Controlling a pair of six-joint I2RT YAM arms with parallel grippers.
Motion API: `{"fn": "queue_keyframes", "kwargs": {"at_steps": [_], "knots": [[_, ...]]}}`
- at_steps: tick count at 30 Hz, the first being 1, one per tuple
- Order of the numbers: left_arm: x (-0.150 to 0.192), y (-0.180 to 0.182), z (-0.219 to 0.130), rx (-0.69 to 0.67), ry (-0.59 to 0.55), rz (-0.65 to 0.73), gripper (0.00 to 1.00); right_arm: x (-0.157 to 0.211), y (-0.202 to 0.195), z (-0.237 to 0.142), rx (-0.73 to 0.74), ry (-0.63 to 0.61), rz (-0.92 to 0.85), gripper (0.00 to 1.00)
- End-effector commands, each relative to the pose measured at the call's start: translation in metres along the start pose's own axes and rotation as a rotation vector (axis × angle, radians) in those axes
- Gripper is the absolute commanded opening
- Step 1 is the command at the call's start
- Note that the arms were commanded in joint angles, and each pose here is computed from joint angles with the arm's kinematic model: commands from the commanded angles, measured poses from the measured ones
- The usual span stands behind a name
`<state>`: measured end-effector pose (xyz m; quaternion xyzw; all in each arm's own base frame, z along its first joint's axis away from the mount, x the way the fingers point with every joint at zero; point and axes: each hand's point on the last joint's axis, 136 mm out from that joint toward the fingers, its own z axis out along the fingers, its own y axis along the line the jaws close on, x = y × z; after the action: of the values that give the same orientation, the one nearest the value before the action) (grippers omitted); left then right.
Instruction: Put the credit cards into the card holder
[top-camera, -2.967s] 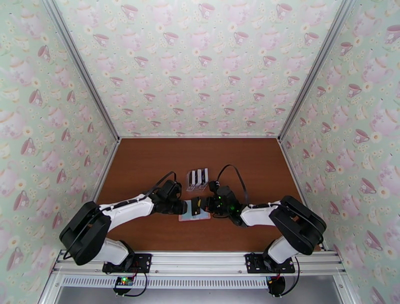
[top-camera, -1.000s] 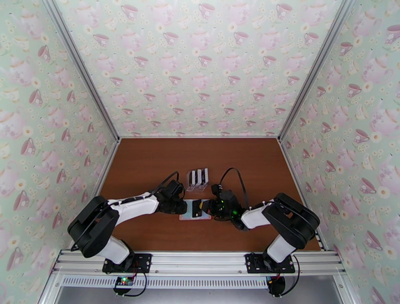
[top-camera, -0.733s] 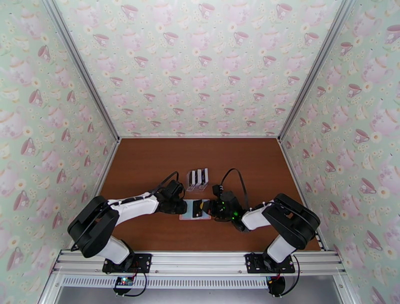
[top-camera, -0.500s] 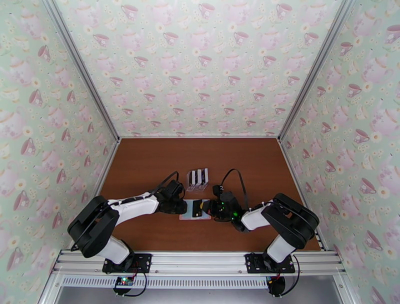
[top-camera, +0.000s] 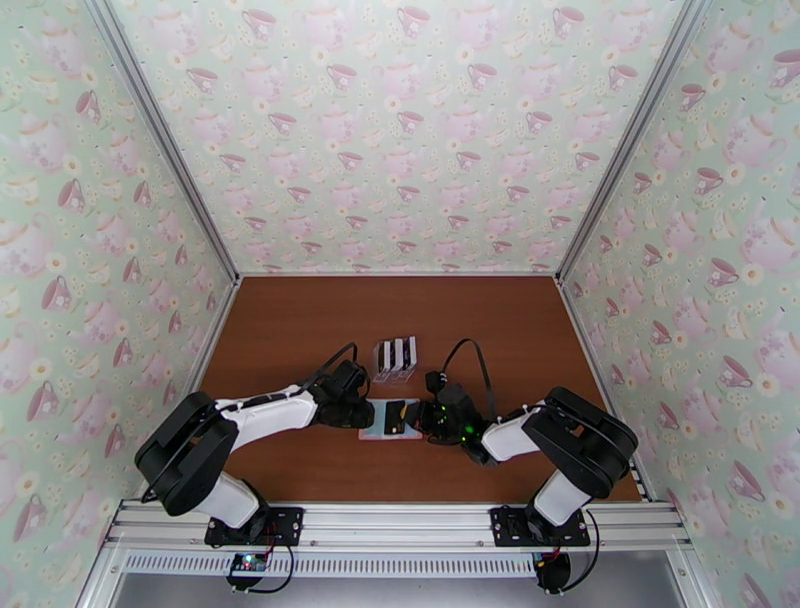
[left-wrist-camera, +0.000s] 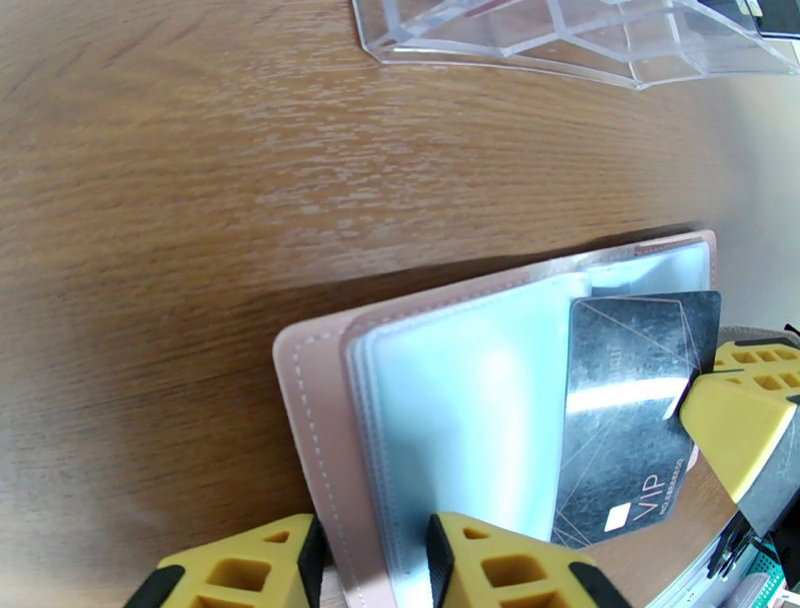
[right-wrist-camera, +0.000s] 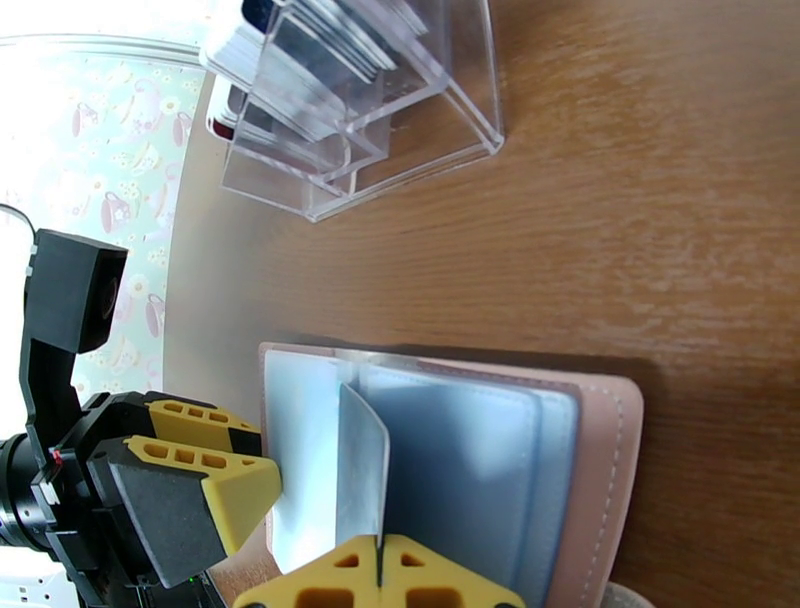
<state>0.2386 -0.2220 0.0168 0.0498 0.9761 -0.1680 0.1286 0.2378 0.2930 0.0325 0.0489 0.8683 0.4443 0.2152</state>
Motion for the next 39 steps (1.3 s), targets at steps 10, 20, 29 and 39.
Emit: {"fn": "queue_keyframes", "kwargs": {"at_steps": [10,20,29,39], "knots": [[0.025,0.019,0.011,-0.067,0.068,-0.009,0.35,0.007,-0.031,0.000,0.144,-0.002,0.064,0.00],[0.026,0.019,0.011,-0.063,0.067,-0.012,0.35,0.003,-0.035,-0.007,0.201,-0.020,0.084,0.00],[0.026,0.019,0.012,-0.064,0.069,-0.016,0.35,0.010,-0.025,0.003,0.172,0.034,0.058,0.00],[0.027,0.021,0.013,-0.070,0.072,-0.016,0.35,0.022,-0.020,0.006,0.155,0.082,0.033,0.00]]}}
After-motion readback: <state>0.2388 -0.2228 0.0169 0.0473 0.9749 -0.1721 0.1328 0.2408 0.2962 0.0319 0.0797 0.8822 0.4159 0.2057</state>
